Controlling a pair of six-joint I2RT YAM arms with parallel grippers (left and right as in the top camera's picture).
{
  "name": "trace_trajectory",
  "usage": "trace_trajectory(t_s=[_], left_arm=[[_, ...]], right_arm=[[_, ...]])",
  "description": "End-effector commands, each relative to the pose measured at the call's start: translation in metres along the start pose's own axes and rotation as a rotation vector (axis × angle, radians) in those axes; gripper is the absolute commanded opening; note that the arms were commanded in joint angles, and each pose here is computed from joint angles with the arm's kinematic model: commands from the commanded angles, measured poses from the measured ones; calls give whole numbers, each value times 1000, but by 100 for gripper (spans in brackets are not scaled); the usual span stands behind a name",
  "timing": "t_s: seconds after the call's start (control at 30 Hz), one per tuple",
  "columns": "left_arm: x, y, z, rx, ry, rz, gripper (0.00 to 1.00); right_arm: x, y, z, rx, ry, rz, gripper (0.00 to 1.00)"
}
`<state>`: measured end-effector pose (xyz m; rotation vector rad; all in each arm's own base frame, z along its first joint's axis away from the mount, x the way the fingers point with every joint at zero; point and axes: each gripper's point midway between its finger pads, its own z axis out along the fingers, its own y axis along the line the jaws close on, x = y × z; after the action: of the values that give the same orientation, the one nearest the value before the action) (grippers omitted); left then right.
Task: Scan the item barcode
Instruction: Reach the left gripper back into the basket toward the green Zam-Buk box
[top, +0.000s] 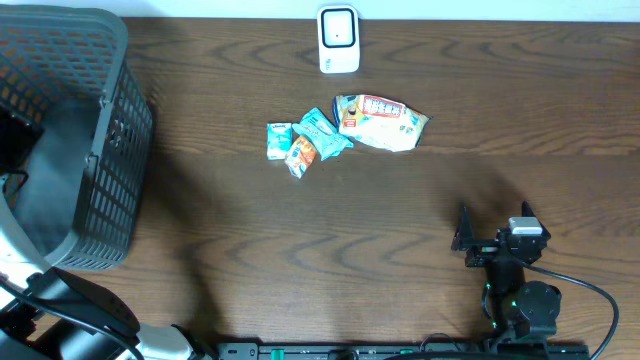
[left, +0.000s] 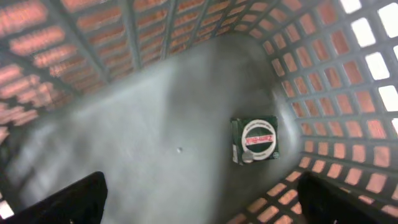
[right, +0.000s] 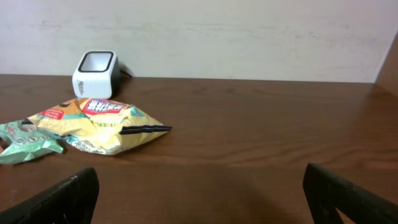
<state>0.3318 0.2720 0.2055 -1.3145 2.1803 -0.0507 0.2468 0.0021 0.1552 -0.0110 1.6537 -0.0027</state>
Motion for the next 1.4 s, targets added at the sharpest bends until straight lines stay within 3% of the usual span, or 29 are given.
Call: trace_trajectory(t_s=[0.0, 0.27, 0.47, 0.63, 0.9, 1.37], left_arm=[[3, 1, 0, 3, 18, -119, 98], [6, -12, 1, 49, 29, -123, 98], [2, -50, 3, 119, -25, 73, 98], [5, -80, 7, 168, -55, 151, 98], [17, -64, 46, 23, -10, 175, 98], [62, -83, 119, 4, 136, 335, 98]], right_arm=[[1, -1, 0, 3, 4, 14, 99], [1, -1, 0, 3, 4, 14, 99], [1, -1, 0, 3, 4, 14, 99], [2, -1, 0, 3, 5, 14, 99], [1, -1, 0, 3, 4, 14, 99], [1, -1, 0, 3, 4, 14, 99]])
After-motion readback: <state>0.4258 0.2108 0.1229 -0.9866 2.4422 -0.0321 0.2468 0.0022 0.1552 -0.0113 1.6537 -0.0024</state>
